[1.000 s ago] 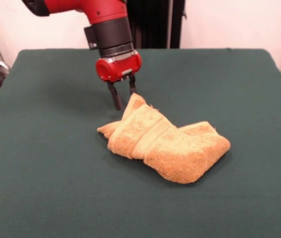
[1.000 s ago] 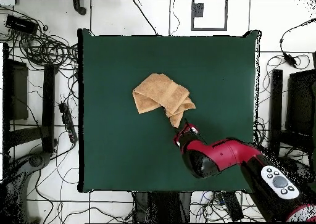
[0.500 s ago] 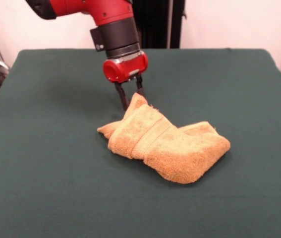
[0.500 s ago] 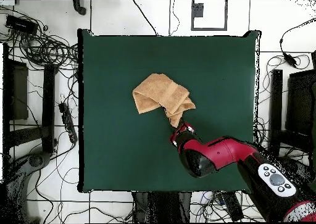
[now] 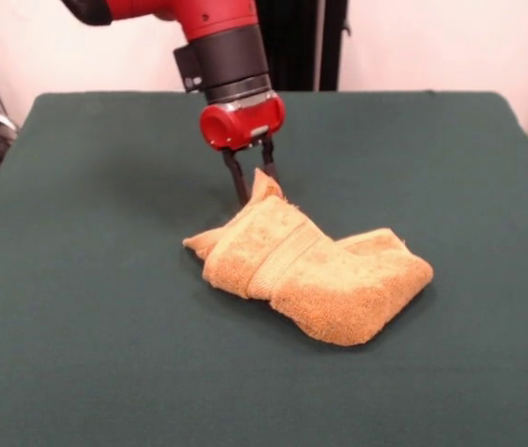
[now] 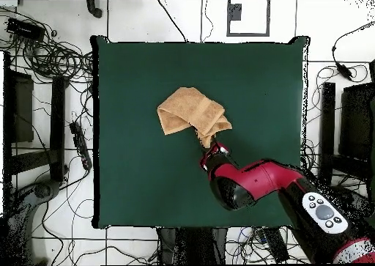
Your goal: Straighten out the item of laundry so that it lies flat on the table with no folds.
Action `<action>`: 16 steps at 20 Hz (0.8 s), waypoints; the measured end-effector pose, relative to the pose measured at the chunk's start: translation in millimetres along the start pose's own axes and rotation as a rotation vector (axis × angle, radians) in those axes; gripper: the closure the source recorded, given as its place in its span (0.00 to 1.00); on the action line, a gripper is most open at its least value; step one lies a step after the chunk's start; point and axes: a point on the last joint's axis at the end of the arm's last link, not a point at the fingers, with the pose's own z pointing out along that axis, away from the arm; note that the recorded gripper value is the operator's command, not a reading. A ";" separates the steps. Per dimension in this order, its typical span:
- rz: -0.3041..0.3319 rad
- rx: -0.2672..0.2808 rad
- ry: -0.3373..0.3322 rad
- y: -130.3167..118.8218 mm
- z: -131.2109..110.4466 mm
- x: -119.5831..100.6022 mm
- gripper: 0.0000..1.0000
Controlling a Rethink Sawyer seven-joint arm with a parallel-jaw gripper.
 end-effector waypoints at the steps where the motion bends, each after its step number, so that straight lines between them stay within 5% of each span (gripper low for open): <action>1: -0.023 0.016 -0.007 -1.7 -2.4 -4.8 0.00; 12: -0.154 0.095 -0.018 -5.0 -19.8 -31.6 0.00; 13: -0.170 0.095 0.005 -2.0 -20.3 -29.0 1.00; 16: -0.174 0.095 0.012 -1.1 -20.4 -28.2 1.00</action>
